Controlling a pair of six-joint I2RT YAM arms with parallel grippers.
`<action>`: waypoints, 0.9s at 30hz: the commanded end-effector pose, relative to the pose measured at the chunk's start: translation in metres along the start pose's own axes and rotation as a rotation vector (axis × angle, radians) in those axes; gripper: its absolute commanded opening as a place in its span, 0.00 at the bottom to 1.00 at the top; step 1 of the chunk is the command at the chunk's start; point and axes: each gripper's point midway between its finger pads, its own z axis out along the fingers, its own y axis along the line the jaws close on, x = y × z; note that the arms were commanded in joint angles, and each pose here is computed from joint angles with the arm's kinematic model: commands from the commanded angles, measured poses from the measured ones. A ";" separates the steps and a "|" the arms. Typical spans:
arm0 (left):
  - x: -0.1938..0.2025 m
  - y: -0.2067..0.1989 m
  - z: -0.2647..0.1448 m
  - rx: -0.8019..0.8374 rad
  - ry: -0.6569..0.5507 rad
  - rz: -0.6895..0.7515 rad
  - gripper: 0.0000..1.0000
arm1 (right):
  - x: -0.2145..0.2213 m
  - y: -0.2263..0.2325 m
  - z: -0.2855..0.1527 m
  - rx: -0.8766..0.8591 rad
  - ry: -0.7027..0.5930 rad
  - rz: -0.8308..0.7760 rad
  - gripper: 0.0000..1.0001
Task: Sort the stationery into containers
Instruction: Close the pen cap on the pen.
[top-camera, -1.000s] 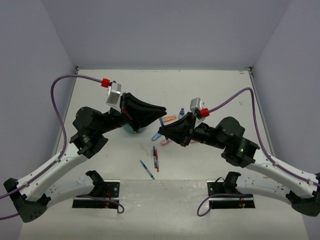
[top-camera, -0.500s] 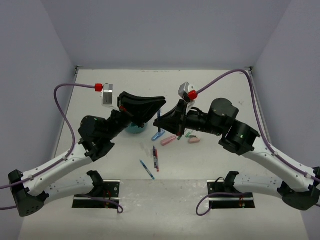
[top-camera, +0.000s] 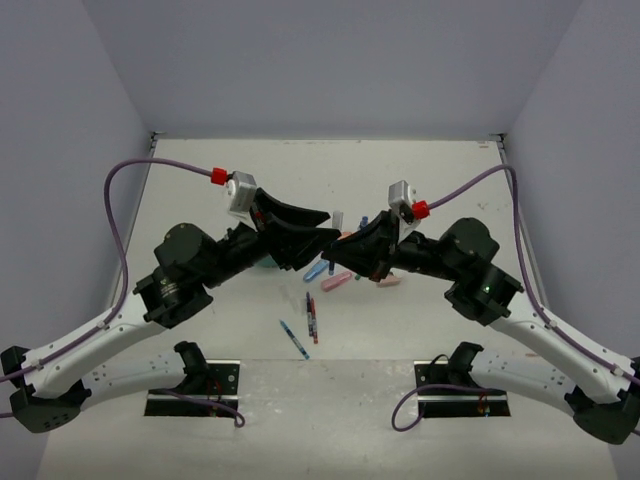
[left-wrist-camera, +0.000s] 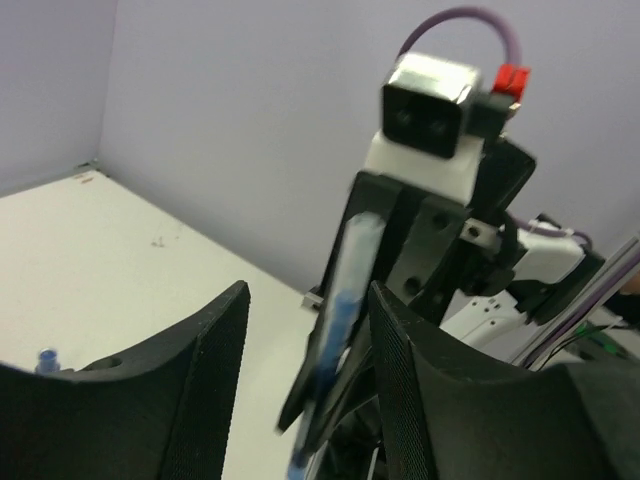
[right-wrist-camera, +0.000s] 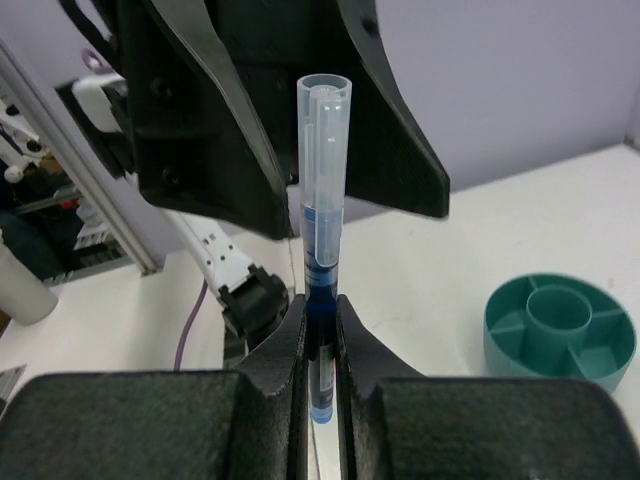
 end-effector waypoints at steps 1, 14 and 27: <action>-0.001 -0.008 -0.007 0.011 0.084 0.057 0.58 | -0.049 0.030 -0.012 -0.111 -0.161 -0.112 0.00; -0.037 -0.058 0.010 0.226 0.071 0.130 0.54 | -0.009 0.034 -0.012 -0.162 0.014 -0.043 0.00; 0.000 -0.041 0.022 0.193 0.195 0.099 0.34 | -0.019 0.026 -0.019 -0.080 -0.018 -0.077 0.00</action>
